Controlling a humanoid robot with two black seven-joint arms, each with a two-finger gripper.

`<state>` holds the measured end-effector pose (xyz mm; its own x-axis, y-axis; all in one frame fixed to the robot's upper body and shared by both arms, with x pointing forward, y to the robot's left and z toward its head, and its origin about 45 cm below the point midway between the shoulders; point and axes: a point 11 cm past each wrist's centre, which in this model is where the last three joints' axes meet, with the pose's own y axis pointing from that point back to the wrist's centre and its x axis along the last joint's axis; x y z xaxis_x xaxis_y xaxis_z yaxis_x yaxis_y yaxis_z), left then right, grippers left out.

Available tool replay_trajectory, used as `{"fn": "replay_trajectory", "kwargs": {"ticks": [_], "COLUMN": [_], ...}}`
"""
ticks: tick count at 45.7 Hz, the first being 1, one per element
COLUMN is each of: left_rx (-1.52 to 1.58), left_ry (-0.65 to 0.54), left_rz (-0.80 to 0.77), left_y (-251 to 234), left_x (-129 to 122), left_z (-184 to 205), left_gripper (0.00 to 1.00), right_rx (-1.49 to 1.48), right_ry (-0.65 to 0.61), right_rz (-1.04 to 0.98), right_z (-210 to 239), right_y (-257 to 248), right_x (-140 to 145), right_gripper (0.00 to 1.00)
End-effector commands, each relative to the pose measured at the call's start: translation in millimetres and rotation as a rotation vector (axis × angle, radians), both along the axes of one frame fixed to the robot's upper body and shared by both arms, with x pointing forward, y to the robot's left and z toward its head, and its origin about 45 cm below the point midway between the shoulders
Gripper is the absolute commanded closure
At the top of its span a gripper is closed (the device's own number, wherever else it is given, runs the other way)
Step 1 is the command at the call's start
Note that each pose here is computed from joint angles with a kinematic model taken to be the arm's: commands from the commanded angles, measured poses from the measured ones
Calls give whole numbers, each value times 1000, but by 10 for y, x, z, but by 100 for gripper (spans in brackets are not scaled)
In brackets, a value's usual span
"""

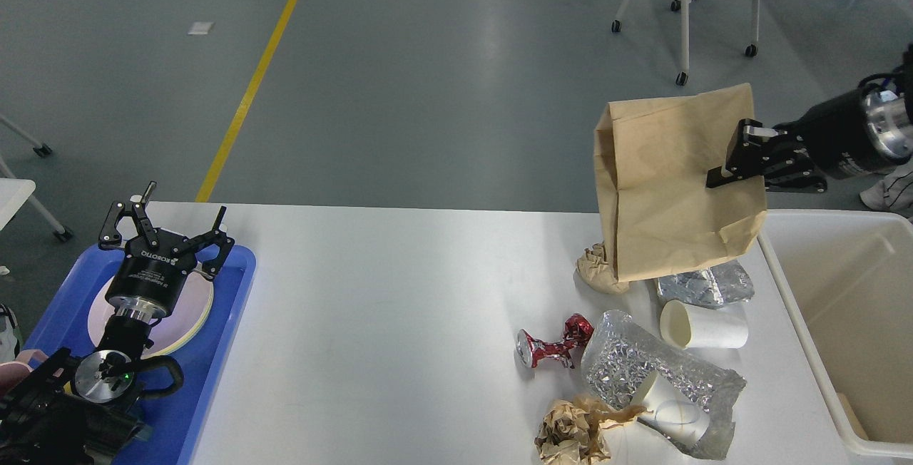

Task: Tidy desktop
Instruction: 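Lift the brown paper bag up over the foil items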

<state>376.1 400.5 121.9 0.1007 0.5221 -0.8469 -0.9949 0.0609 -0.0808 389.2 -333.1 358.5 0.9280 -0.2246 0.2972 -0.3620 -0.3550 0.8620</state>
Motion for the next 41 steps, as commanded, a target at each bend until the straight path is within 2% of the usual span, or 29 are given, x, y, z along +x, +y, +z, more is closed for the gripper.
{"fn": "replay_trajectory", "kwargs": {"ticks": [1,7,14,26,41], "left_rx": [0,0,-2,-2,0], "left_ry": [0,-1,-1,-2,-2], "left_rz": [0,-1,-2,-2,-2], "left_y": [0,-1,-8,-9,-2], "left_x": [-1,-1,-1,-1,-1], "left_z": [-1,0,-3,-1,2], "left_gripper": [2,2,2,2,2], "right_rx": [-36,-48,-17,-20,-48], "right_ry": [24,34,65,66,74], "right_rz": [140,240,301,310,264], "right_z": [127,213,211,197,144], "right_y": [506,882,1092,1128,939], "right_x": [-14,-97,-266,-275,-260], "right_gripper": [100,100,100,100,100]}}
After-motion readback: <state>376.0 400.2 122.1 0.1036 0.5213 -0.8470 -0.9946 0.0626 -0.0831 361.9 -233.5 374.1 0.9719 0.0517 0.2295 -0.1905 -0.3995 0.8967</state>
